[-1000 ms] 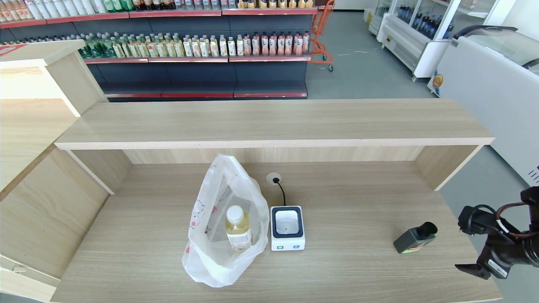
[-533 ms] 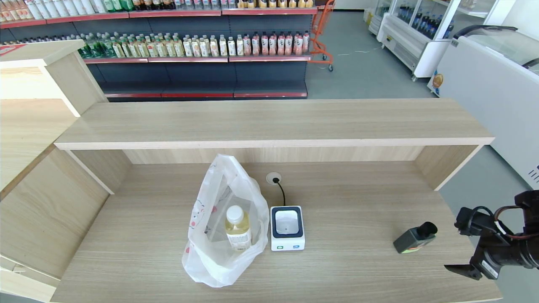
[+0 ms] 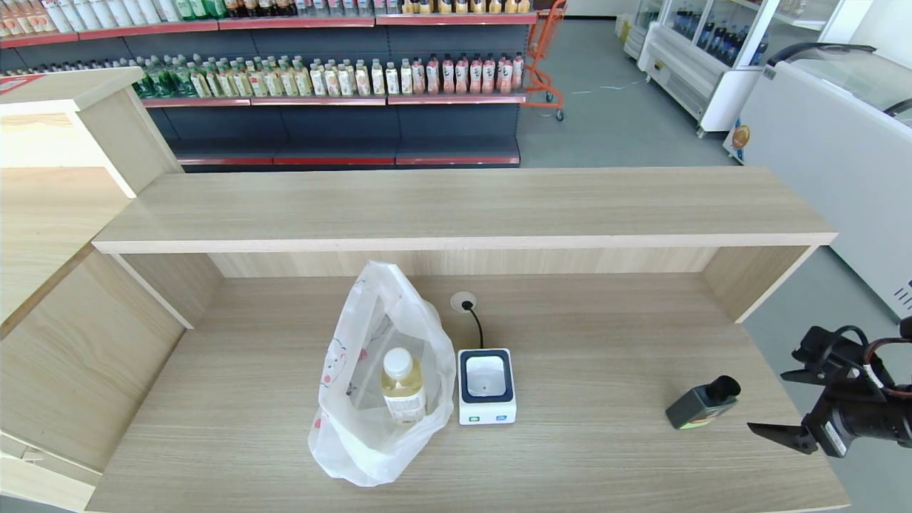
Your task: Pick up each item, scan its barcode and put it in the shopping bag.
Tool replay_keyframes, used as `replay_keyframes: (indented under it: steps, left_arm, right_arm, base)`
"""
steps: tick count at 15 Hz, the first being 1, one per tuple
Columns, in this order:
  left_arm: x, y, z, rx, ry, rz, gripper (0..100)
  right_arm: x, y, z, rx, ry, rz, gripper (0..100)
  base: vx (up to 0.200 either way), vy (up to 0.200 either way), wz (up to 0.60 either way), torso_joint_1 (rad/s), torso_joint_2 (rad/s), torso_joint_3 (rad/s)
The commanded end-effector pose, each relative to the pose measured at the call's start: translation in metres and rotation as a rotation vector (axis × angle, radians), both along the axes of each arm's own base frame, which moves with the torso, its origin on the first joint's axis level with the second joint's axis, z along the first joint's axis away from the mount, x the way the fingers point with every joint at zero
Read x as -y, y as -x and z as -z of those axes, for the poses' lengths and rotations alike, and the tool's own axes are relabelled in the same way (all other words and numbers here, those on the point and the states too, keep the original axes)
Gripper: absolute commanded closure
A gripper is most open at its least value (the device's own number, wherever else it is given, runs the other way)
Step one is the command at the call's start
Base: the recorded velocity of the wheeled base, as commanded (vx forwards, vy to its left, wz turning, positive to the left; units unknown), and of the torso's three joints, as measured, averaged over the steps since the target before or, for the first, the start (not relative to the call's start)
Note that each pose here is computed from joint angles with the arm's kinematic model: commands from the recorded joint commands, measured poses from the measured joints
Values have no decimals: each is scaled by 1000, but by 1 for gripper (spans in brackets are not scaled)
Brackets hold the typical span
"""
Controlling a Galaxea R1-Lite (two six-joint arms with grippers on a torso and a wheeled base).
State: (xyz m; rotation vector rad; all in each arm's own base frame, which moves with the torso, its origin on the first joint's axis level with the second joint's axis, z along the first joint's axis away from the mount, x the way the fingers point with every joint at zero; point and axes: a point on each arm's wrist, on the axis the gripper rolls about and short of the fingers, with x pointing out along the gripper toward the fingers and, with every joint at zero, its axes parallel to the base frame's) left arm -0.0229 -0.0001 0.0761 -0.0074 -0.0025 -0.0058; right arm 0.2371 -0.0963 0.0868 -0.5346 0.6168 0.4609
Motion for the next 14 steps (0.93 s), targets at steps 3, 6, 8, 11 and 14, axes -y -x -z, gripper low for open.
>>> replay_keyframes:
  steps: [3, 6, 8, 11, 14]
  left_arm:
    - [0, 0, 0, 1, 0, 0, 0]
    - [0, 0, 0, 1, 0, 0, 0]
    - [0, 0, 0, 1, 0, 0, 0]
    - [0, 0, 0, 1, 0, 0, 0]
    - [0, 0, 0, 1, 0, 0, 0]
  right_arm:
    - [11, 6, 9, -30, 88, 14, 0]
    - [26, -5, 30, -51, 196, -89, 0]
    - [30, -11, 38, -57, 216, -125, 0]
    - [31, -25, 47, -59, 217, -168, 0]
    - [22, -39, 58, -54, 178, -235, 0]
  base:
    - [0, 0, 0, 0, 0, 0]
    - [0, 0, 0, 0, 0, 0]
    - [0, 0, 0, 0, 0, 0]
    - [0, 0, 0, 0, 0, 0]
    - [0, 0, 0, 0, 0, 0]
